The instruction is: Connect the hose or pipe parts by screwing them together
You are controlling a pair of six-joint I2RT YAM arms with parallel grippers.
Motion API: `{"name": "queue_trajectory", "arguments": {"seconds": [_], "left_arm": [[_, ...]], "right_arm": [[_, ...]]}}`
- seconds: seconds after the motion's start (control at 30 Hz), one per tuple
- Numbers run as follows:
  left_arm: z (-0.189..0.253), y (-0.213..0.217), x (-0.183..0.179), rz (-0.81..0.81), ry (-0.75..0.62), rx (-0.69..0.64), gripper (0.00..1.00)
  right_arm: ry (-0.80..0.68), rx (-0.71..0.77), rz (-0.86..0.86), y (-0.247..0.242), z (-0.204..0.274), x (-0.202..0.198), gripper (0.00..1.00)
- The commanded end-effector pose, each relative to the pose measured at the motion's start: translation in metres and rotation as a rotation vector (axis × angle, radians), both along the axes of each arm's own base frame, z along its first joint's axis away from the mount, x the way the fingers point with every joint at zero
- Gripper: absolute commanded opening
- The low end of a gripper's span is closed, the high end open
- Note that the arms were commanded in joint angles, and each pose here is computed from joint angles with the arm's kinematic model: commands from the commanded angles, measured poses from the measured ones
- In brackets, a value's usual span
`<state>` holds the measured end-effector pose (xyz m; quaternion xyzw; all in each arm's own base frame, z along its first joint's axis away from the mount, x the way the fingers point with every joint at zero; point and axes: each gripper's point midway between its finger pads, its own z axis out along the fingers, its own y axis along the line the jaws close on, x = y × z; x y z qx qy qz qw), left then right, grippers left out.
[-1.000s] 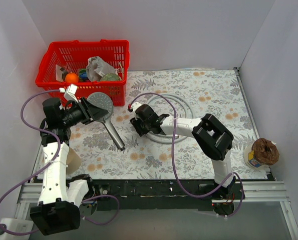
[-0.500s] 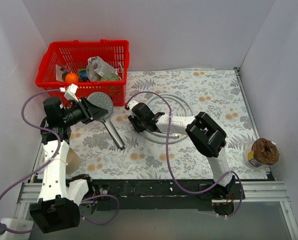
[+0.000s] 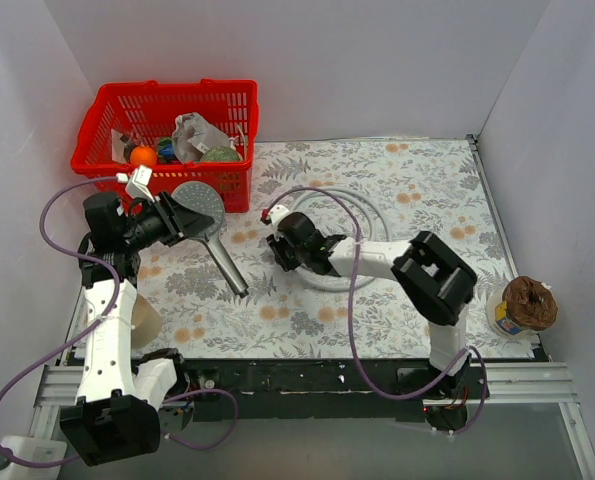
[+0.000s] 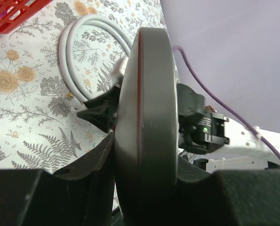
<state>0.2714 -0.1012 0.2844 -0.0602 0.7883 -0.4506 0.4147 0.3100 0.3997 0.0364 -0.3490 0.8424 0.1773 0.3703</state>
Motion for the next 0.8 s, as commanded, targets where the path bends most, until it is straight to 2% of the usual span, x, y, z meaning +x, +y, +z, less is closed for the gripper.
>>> {"name": "queue_trajectory", "arguments": {"seconds": [0.0,0.07,0.1,0.2,0.23,0.3,0.33,0.37,0.4,0.5,0.6,0.77], "left_arm": [[0.039,-0.002,0.0,-0.021,-0.107,-0.001,0.0],[0.046,-0.002,0.0,-0.019,-0.121,-0.003,0.0],[0.047,-0.001,0.001,-0.016,-0.122,-0.007,0.0],[0.048,-0.002,0.004,-0.004,-0.118,-0.031,0.0],[0.051,-0.002,0.006,-0.003,-0.144,-0.036,0.0],[0.041,-0.003,0.009,0.0,-0.129,-0.071,0.0],[0.043,-0.003,0.012,0.005,-0.152,-0.098,0.0],[0.038,-0.003,0.015,0.013,-0.144,-0.119,0.0],[0.013,-0.003,0.015,0.021,-0.092,-0.149,0.0],[0.002,-0.006,0.017,0.014,-0.11,-0.222,0.0],[-0.022,-0.01,0.016,0.001,-0.045,-0.282,0.0],[-0.043,-0.016,0.013,0.012,-0.041,-0.277,0.0]], "right_arm": [[-0.208,0.326,0.011,0.006,0.13,-0.003,0.01],[-0.266,0.461,0.035,0.0,0.184,-0.017,0.01],[-0.26,0.471,0.052,-0.005,0.181,-0.029,0.01],[-0.289,0.553,0.084,-0.017,0.212,-0.058,0.01],[-0.265,0.538,0.095,-0.023,0.196,-0.069,0.01],[-0.261,0.58,0.13,-0.026,0.204,-0.095,0.01],[-0.245,0.556,0.122,-0.032,0.187,-0.103,0.01],[-0.243,0.566,0.127,-0.036,0.189,-0.111,0.01],[-0.216,0.566,0.131,-0.036,0.181,-0.123,0.01],[-0.157,0.563,0.115,-0.048,0.156,-0.146,0.01],[-0.107,0.516,0.12,-0.054,0.132,-0.161,0.01],[-0.091,0.489,0.119,-0.052,0.123,-0.165,0.01]]}}
